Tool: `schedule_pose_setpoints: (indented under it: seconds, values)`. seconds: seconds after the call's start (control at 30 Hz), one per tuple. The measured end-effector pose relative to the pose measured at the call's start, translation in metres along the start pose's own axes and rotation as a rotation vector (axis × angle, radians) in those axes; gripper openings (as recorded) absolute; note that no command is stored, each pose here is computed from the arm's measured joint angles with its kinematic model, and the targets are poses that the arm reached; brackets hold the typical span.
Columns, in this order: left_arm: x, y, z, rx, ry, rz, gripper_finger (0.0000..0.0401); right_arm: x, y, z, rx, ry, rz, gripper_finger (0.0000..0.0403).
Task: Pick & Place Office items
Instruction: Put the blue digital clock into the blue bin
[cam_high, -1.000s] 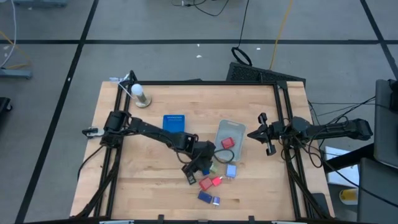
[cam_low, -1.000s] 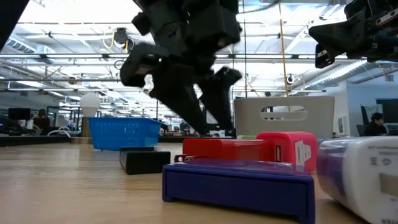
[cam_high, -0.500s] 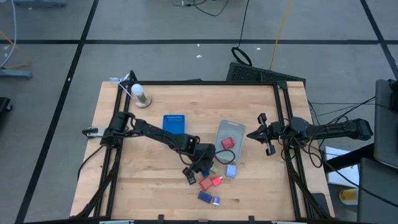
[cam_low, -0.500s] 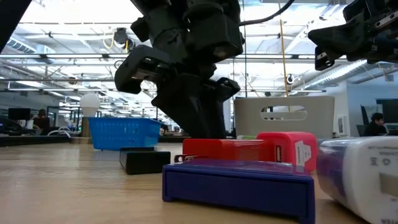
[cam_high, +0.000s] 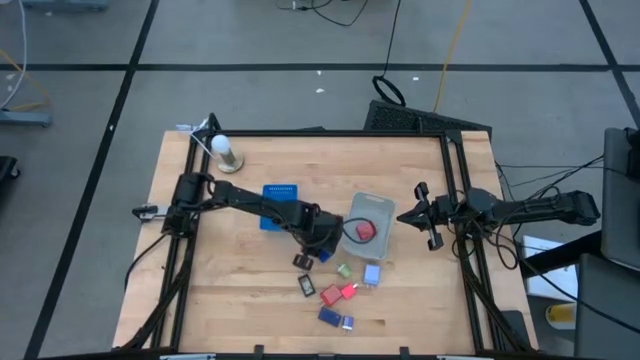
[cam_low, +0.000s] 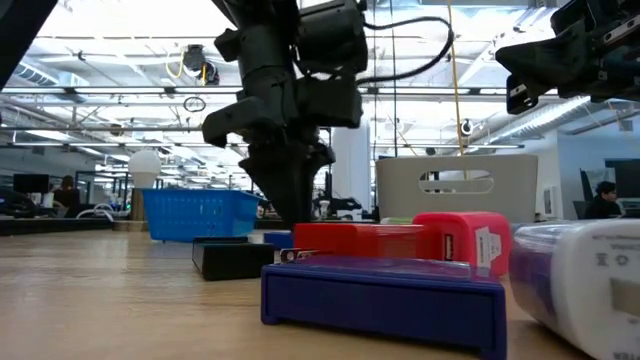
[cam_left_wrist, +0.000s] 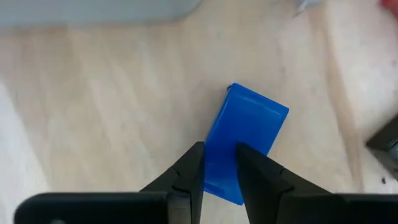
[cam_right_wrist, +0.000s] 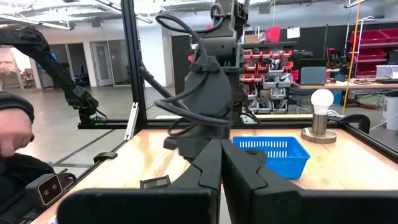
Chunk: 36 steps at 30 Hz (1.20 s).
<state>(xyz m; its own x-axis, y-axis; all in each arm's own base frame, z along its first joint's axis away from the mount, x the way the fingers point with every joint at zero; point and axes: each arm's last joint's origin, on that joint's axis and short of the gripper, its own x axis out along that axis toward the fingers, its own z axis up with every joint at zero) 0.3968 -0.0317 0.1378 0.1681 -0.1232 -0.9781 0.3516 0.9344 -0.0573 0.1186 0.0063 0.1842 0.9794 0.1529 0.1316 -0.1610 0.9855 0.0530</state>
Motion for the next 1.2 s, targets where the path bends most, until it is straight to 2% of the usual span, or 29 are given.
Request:
schedule_pose_setpoints:
  seconds: [0.3, 0.6, 0.83, 0.93, 1.07, 1.2]
  values:
    - [-0.004, 0.018, -0.009, -0.234, 0.019, -0.022, 0.0088, 0.000, 0.000, 0.000, 0.015, 0.000, 0.000, 0.0000]
    - [-0.030, 0.021, -0.010, -0.291, -0.050, 0.028, 0.0087, 0.000, 0.000, 0.001, 0.014, -0.007, 0.001, 0.0000]
    - [-0.050, 0.010, -0.005, -0.146, -0.096, 0.086, 0.0088, 0.000, 0.000, 0.000, 0.015, 0.000, 0.003, 0.0000]
    - [-0.048, 0.000, -0.003, -0.002, -0.084, 0.091, 0.0100, 0.000, 0.000, -0.001, 0.016, 0.008, 0.002, 0.0000]
    - [-0.042, -0.011, 0.003, 0.081, -0.085, 0.103, 0.0158, 0.000, 0.000, -0.002, 0.018, 0.023, 0.001, 0.0000]
    - [-0.041, -0.006, 0.007, 0.055, -0.117, 0.173, 0.0238, 0.000, 0.000, -0.002, 0.018, 0.023, 0.002, 0.0000]
